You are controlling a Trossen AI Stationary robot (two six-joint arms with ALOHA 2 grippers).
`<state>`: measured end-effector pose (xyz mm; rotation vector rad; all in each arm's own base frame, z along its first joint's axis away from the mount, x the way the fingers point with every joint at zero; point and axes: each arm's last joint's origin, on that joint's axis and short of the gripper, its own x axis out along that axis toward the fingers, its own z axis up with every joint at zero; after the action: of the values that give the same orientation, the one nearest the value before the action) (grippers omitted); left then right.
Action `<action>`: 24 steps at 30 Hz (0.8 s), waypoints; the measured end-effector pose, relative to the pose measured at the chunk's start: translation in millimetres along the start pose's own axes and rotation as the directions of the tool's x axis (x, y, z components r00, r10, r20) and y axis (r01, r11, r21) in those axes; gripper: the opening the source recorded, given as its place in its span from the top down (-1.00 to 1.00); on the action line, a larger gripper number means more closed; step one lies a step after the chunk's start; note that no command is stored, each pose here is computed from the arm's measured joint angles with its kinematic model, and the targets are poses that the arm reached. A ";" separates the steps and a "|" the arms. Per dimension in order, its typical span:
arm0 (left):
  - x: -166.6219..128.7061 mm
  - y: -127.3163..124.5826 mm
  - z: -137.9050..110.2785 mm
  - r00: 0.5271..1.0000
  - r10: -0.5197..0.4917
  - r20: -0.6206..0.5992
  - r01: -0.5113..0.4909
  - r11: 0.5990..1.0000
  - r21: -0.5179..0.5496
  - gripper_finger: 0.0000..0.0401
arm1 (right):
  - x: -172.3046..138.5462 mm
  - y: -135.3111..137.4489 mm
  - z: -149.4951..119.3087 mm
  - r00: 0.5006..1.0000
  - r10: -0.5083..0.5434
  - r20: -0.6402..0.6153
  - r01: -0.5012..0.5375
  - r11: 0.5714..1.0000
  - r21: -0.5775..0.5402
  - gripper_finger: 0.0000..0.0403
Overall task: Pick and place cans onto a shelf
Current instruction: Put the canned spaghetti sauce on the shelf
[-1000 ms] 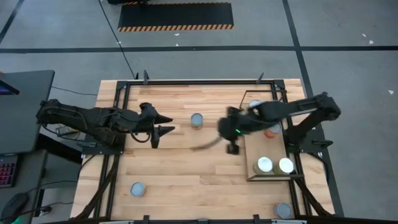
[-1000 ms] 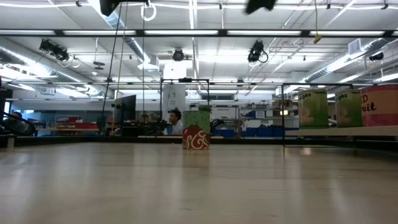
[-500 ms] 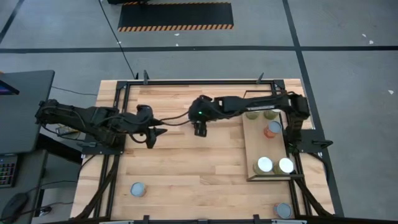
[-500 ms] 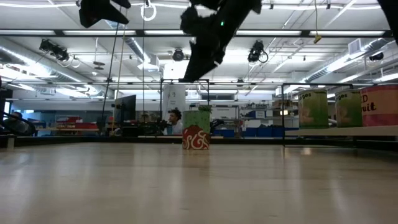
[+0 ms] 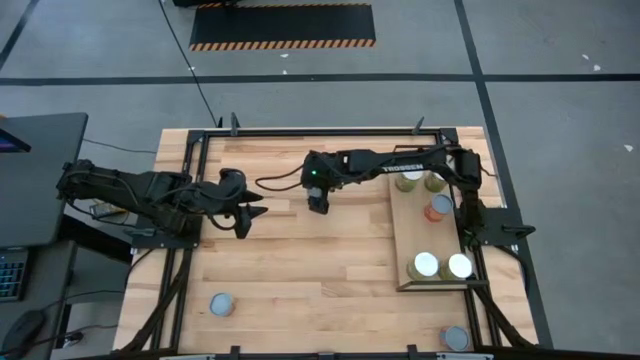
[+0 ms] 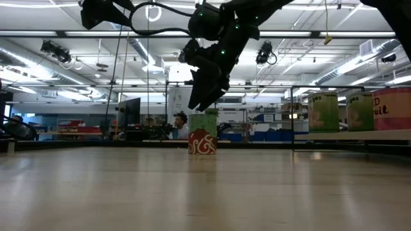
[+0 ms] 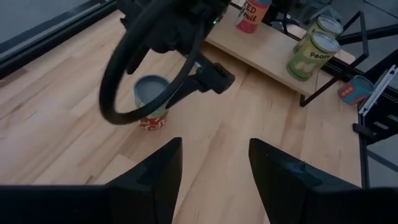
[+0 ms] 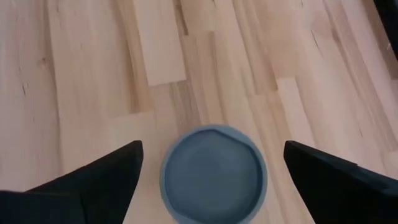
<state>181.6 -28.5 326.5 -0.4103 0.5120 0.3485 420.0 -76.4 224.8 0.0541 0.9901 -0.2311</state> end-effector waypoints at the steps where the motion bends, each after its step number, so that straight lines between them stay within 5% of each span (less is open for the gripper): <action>1: 0.0 -0.2 0.2 1.000 -0.002 0.002 0.002 1.000 -0.001 0.04 | 0.7 -1.0 0.5 1.000 0.000 0.005 0.000 1.000 0.003 -0.97; 14: 0.1 -3.3 4.8 0.998 -0.026 0.051 0.027 0.999 -0.023 0.04 | 20.5 -12.6 -24.3 0.997 0.059 -0.047 -0.055 0.996 0.072 -0.91; 24: -5.3 -19.3 14.4 0.972 -0.159 0.170 0.165 0.986 -0.018 0.04 | 27.5 -4.3 -23.2 0.995 0.081 0.057 -0.088 0.986 0.139 -0.55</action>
<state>191.0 -39.7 346.4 -0.4462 0.3059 0.2312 414.5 -81.8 189.4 0.2182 0.9172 -0.2237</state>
